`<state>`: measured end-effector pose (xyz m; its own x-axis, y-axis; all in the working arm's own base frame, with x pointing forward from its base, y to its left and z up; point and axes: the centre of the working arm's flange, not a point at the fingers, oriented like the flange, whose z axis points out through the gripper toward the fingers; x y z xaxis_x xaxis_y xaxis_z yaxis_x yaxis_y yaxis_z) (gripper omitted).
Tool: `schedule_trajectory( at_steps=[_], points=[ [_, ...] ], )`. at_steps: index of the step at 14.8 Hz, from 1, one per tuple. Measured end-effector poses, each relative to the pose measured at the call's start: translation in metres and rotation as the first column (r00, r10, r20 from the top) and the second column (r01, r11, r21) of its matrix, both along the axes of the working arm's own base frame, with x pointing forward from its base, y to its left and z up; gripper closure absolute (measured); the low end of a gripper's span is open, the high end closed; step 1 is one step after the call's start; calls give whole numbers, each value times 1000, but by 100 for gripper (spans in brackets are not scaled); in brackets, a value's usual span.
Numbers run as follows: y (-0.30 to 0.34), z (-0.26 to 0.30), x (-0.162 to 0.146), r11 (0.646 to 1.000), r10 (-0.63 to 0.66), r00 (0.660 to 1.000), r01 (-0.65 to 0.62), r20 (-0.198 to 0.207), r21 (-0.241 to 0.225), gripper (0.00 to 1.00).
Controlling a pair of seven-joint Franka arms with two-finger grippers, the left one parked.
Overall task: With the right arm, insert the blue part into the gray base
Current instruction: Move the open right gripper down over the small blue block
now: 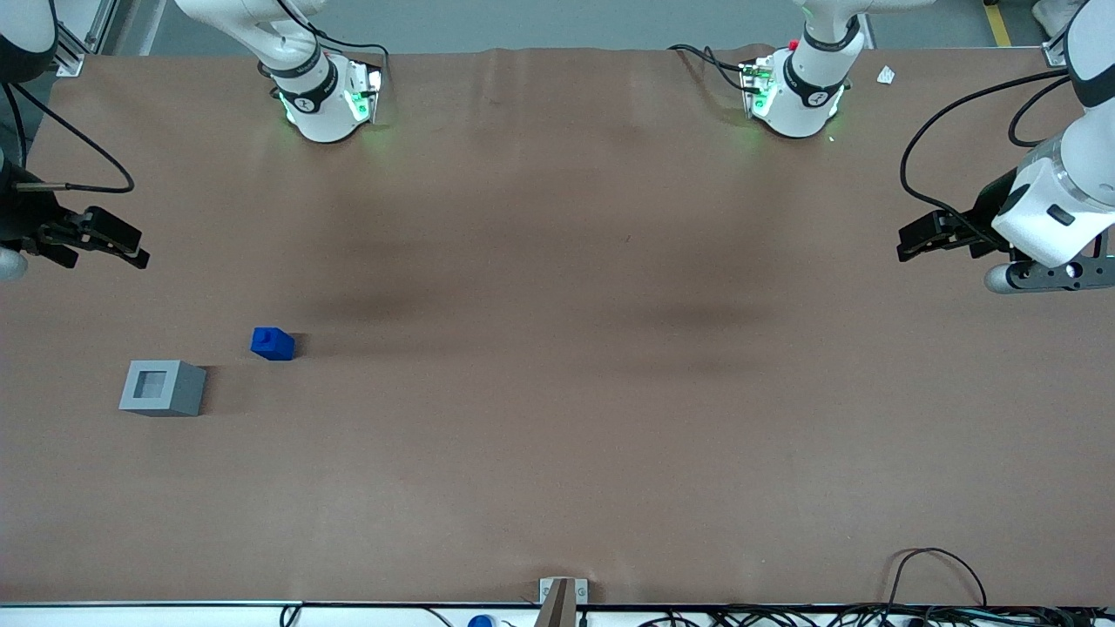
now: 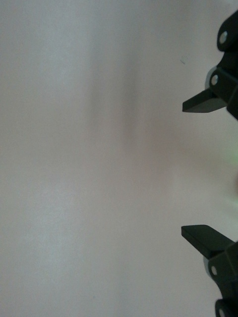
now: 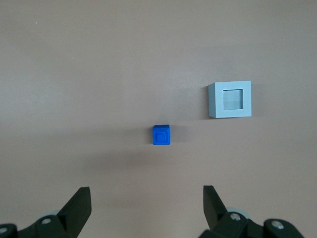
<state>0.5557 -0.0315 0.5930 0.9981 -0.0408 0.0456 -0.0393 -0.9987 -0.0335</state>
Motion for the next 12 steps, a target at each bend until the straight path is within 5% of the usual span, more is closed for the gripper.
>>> schedule_trajectory(
  at_steps=[8, 12],
  points=[
    [-4, -4, 1, 1000, -8, 1000, 8, -8, 0, 0],
    [-3, -49, 21, 1000, -9, 997, 8, -71, -7, 0]
  ],
)
